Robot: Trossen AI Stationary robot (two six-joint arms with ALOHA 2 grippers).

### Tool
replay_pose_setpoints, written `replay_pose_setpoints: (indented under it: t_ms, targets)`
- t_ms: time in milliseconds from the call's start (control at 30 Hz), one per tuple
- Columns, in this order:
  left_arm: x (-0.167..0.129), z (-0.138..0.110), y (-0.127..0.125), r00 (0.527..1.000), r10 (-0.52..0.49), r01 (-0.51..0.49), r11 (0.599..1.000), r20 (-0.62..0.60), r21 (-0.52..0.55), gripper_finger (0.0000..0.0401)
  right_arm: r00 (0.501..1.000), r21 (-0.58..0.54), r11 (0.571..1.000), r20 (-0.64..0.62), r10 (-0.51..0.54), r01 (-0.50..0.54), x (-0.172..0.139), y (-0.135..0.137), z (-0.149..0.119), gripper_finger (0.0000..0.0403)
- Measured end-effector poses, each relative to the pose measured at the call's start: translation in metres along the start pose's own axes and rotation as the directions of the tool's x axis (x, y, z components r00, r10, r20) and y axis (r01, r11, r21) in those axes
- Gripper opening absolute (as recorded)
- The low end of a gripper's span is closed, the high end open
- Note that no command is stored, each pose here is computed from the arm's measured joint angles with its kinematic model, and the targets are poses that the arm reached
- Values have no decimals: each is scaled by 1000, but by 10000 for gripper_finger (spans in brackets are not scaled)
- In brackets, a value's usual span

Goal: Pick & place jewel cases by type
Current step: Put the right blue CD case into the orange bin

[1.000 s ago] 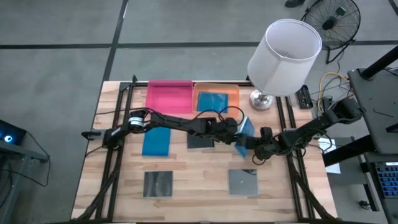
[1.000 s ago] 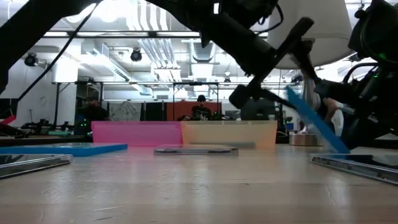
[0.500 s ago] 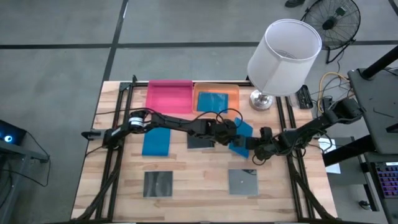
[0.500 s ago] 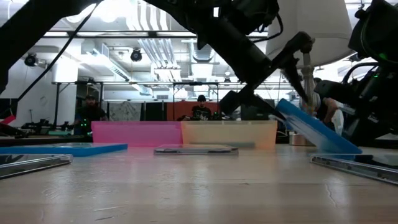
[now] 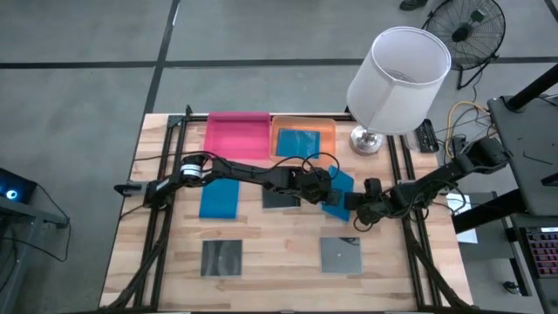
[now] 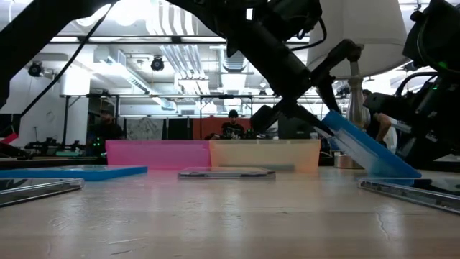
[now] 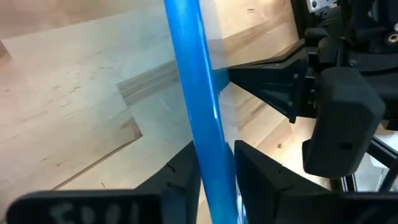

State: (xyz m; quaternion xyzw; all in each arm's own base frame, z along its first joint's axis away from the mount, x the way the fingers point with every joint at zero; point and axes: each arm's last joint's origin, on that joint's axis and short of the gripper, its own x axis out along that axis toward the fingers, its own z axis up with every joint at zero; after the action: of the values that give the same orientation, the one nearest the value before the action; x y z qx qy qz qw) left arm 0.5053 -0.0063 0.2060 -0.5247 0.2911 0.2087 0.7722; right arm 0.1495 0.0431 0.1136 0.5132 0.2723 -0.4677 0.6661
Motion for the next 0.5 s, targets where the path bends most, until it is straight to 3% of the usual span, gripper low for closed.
replay_pose_setpoints:
  t_ms: [267, 500]
  targets:
    - [-3, 2, 1, 1000, 18, -18, 1000, -18, -1, 13, 1000, 0, 1000, 6, 1, -1, 0, 0, 0, 9]
    - [-12, 4, 0, 998, 34, -32, 999, -50, 32, 10, 1000, -19, 1000, -3, 10, -10, -2, 0, 1, 9]
